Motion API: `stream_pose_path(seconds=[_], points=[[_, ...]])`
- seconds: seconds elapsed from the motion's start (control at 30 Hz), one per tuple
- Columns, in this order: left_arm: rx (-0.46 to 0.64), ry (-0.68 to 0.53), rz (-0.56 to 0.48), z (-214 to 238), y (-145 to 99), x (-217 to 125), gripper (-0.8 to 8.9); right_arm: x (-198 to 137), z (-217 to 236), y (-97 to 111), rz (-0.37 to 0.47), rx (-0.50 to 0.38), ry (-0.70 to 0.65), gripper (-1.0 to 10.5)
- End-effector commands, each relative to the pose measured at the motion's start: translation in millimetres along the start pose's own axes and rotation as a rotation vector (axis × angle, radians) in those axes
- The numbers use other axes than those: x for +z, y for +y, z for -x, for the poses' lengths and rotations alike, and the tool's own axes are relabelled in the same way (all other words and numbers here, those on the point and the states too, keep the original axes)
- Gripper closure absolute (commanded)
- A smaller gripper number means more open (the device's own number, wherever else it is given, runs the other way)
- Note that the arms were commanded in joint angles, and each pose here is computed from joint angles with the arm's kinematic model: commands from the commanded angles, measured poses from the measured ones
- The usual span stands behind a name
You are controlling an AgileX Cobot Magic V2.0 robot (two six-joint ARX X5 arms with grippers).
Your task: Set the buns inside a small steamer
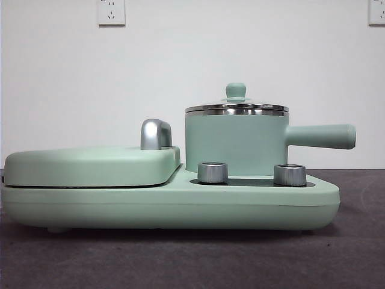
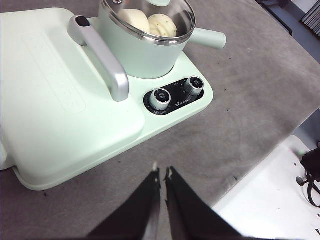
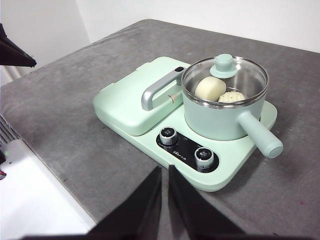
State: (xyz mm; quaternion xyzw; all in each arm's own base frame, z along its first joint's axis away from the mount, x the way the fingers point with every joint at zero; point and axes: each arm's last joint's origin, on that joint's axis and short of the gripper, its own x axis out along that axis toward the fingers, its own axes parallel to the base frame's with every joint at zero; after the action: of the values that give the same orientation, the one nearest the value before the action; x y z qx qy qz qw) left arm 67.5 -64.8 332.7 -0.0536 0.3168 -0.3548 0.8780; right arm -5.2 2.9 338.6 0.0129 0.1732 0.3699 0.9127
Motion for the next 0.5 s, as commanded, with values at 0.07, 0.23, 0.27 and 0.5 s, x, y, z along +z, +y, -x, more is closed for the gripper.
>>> stream_pose_path(seconds=[0.07,0.23,0.27,0.5], points=[[-0.012,-0.017,-0.007,2.1,-2.3,3.5,7.93,3.2,1.5,0.6,0.016,0.008,-0.015,9.3],[-0.017,-0.050,-0.008,3.0,-1.1,1.1,7.93,3.2,1.5,0.6,0.016,0.008,-0.015,9.3],[-0.011,-0.057,-0.005,4.1,0.1,-0.3,7.93,3.2,1.5,0.6,0.016,0.008,-0.015,9.3],[0.156,-0.164,0.032,9.4,22.4,-20.7,7.93,3.3,1.6,0.6,0.016,0.008,-0.015,9.3]])
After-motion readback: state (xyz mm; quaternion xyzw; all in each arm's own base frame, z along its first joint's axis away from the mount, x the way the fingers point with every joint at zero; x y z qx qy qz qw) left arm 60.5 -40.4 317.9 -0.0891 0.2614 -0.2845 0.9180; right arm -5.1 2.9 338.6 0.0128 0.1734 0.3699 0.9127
